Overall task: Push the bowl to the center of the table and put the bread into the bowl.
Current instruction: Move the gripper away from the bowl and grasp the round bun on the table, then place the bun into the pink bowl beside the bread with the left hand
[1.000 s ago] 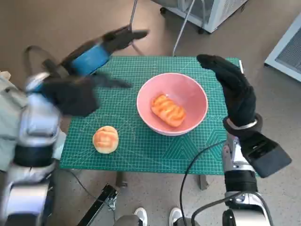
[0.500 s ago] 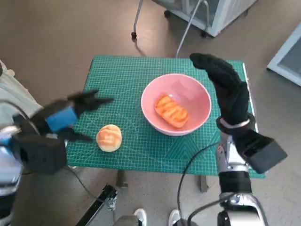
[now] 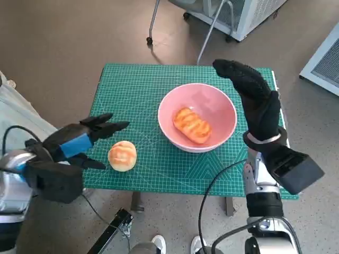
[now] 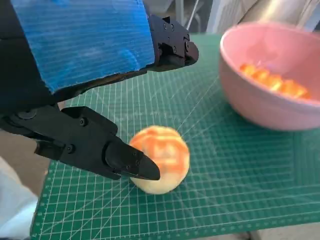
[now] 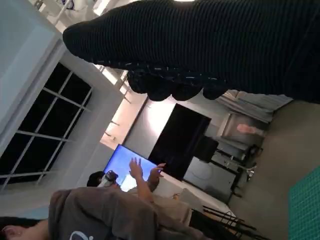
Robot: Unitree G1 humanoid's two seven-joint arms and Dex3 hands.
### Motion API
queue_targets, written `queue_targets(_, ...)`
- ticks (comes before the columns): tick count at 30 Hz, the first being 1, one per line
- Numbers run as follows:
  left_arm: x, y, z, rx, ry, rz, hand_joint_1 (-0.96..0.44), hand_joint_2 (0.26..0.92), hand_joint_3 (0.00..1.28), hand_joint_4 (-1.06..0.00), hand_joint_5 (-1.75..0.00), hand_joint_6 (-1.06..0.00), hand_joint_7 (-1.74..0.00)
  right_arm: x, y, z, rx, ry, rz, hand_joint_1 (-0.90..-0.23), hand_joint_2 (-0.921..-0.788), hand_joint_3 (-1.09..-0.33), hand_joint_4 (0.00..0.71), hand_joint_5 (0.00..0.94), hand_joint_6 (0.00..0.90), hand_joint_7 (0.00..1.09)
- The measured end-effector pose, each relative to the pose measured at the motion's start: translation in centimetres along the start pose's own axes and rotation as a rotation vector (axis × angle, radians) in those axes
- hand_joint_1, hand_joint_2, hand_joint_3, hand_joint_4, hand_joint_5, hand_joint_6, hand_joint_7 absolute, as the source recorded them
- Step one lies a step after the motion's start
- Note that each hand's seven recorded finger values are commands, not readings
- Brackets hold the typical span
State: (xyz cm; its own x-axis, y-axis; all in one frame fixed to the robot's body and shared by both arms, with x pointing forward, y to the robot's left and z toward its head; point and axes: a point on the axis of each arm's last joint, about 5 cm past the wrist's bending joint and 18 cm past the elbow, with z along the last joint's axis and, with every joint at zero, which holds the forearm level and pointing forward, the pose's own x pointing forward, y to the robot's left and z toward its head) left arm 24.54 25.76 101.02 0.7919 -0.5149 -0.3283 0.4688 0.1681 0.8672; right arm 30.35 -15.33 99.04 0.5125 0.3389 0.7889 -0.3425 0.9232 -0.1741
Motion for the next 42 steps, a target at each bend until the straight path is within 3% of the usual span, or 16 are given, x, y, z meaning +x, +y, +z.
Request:
queue_targets(15,3.0,-2.6,-0.8,0.026,0.08,-0.084,-0.1,0.829,0.0,-0.2,-0.03,-0.35,-0.06,0.01,-0.2,0.2,-0.018,-0.003,0.012,-0.731,-0.921,-0.778,0.24,0.021,-0.001,0.86)
queue_targets(18,3.8,-3.3,-1.0,0.032,0.097,-0.106,-0.09,0.845,0.01,-0.26,-0.05,-0.41,-0.09,0.01,-0.4,0.3,-0.023,-0.003,0.013,-0.732,-0.921,-0.777,0.241,0.022,-0.001,0.86)
queue_targets(22,4.7,-4.2,-1.4,0.044,0.123,-0.148,-0.08,0.882,0.02,-0.43,-0.08,-0.53,-0.18,0.0,-0.4,0.3,-0.025,-0.003,0.014,-0.728,-0.921,-0.777,0.24,0.023,-0.001,0.86)
queue_targets(25,5.4,-4.3,-1.3,0.072,0.132,-0.159,-0.07,0.908,0.02,-0.57,-0.15,-0.53,-0.49,-0.01,-0.5,0.4,-0.027,-0.002,0.014,-0.725,-0.921,-0.778,0.24,0.023,-0.001,0.86)
queue_targets(26,5.5,-4.2,-1.3,0.085,0.132,-0.159,-0.13,0.911,0.06,-0.59,-0.22,-0.53,-0.66,0.0,-0.4,0.4,-0.027,-0.003,0.015,-0.725,-0.921,-0.778,0.239,0.023,-0.001,0.86)
queue_targets(27,5.6,-3.9,-1.3,0.097,0.131,-0.158,-0.14,0.914,0.1,-0.6,-0.48,-0.53,-0.9,0.01,-0.4,0.4,-0.027,-0.003,0.016,-0.726,-0.921,-0.778,0.239,0.023,-0.001,0.87)
queue_targets(28,5.7,-3.7,-1.2,0.102,0.129,-0.157,-0.09,0.917,0.11,-0.61,-0.74,-0.54,-1.04,0.02,-0.4,0.4,-0.028,-0.004,0.016,-0.728,-0.921,-0.778,0.239,0.024,-0.001,0.87)
queue_targets(29,5.8,-3.4,-1.2,0.107,0.129,-0.155,-0.06,0.918,0.11,-0.62,-0.92,-0.54,-1.1,0.03,-0.4,0.4,-0.028,-0.005,0.016,-0.729,-0.921,-0.778,0.239,0.024,-0.001,0.87)
queue_targets(31,5.7,-2.8,-1.1,0.114,0.13,-0.153,-0.03,0.919,0.11,-0.63,-1.07,-0.55,-1.16,0.04,-0.5,0.4,-0.029,-0.007,0.017,-0.731,-0.921,-0.777,0.24,0.025,-0.001,0.87)
queue_targets(35,5.1,-1.6,-1.0,0.101,0.111,-0.109,0.0,0.92,0.12,-0.63,-1.22,-0.58,-1.18,-0.08,-0.6,0.5,-0.035,-0.004,0.015,-0.734,-0.921,-0.774,0.24,0.026,-0.001,0.87)
queue_targets(42,3.7,0.9,-0.6,0.06,0.042,0.051,0.0,0.918,0.12,-0.61,-1.32,-0.6,-1.12,-0.14,-0.7,0.5,-0.04,0.0,0.018,-0.739,-0.921,-0.773,0.24,0.028,-0.001,0.87)
